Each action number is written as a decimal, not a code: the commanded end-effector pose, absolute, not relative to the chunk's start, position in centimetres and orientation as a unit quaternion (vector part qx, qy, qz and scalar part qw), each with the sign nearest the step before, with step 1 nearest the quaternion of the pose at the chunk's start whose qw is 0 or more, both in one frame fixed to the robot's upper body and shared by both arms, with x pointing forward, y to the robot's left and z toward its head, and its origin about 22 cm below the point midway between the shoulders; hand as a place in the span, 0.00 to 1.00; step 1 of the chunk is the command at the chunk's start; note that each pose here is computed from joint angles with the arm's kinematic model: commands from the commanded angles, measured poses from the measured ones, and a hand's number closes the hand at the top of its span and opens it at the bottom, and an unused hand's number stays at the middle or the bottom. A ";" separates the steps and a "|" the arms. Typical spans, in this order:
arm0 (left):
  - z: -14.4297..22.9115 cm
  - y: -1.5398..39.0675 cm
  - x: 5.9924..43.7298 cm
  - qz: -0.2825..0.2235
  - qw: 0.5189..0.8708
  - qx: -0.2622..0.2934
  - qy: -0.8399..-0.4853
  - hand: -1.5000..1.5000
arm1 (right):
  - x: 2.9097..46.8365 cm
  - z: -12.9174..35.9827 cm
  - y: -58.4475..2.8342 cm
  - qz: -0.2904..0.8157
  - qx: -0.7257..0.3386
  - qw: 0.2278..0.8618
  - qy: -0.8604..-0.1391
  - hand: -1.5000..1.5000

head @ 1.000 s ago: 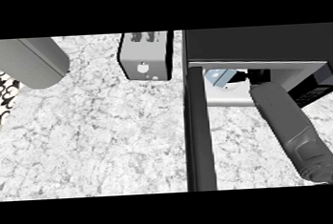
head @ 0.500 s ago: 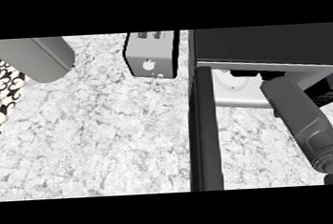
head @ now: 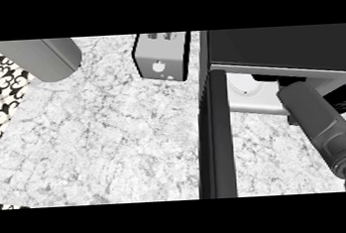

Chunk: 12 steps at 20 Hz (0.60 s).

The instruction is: Pick up the milk, place it into the microwave and close the microwave

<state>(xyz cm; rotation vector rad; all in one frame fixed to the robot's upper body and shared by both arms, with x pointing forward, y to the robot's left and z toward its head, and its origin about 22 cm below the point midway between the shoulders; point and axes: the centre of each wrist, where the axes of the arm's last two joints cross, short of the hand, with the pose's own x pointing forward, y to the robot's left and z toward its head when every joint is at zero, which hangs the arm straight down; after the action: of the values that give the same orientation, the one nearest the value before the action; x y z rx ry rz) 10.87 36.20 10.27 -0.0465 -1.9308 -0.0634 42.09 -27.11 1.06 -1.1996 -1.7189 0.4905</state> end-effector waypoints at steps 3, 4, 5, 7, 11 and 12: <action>9.9 36.4 11.5 -0.041 0.570 -0.019 -0.820 0.00 | 42.9 2.5 -27.1 0.199 -0.474 0.466 -0.721 0.00; 10.0 36.0 12.0 -0.050 0.573 -0.030 -0.817 0.00 | 42.4 1.3 -26.0 0.212 -0.466 0.460 -0.725 0.00; 9.8 36.2 11.5 -0.055 0.575 -0.038 -0.815 0.00 | 42.7 2.0 -26.5 0.211 -0.453 0.465 -0.731 0.00; 9.6 35.8 12.2 -0.065 0.578 -0.054 -0.811 0.00 | 43.0 2.6 -26.5 0.212 -0.435 0.467 -0.740 0.00; 9.0 35.0 12.7 -0.069 0.571 -0.057 -0.816 0.00 | 42.9 2.2 -25.8 0.208 -0.395 0.476 -0.758 0.00; 9.4 34.9 13.3 -0.082 0.571 -0.070 -0.814 0.00 | 42.7 1.5 -25.1 0.206 -0.382 0.481 -0.762 0.00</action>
<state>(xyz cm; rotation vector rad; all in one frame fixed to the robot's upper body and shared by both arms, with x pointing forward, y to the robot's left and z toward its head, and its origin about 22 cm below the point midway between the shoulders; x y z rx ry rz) 12.61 35.49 9.40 -0.1249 -1.9071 -0.1548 42.71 -26.01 1.84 -1.0195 -1.8241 0.5143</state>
